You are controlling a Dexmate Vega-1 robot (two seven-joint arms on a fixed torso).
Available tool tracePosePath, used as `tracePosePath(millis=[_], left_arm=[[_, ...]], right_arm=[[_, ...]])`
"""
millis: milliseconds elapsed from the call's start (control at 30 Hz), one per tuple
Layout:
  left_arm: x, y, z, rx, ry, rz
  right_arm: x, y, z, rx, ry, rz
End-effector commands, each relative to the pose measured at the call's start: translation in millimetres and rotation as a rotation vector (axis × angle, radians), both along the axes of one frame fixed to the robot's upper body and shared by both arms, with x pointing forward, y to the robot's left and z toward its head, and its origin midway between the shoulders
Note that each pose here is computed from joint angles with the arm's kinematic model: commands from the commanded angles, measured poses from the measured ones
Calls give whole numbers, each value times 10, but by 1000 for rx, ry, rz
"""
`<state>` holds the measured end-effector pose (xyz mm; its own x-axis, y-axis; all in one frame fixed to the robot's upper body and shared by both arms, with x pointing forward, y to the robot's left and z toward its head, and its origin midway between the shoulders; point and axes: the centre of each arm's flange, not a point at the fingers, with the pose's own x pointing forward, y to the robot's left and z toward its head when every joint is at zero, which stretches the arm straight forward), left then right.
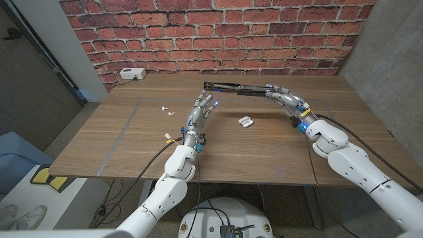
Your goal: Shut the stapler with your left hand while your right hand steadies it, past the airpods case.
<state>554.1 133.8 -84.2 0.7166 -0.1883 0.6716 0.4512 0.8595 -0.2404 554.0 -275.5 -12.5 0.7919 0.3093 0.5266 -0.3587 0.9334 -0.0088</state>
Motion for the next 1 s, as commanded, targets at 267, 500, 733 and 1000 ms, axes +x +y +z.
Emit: tracePosePath(millis=[267,500,733,1000], left_arm=[[-5,60,34,1,-59,12],[-7,73,30,5,-68,5],[-22,84,40,5,-59,28],[-9,65,62,7,-79,-3]], right_arm=[[-8,56,9,-14,21,46],[-17,62,15,-8,34,47],[-29,61,8,1,45,53],[-37,45,1,1,48,52]])
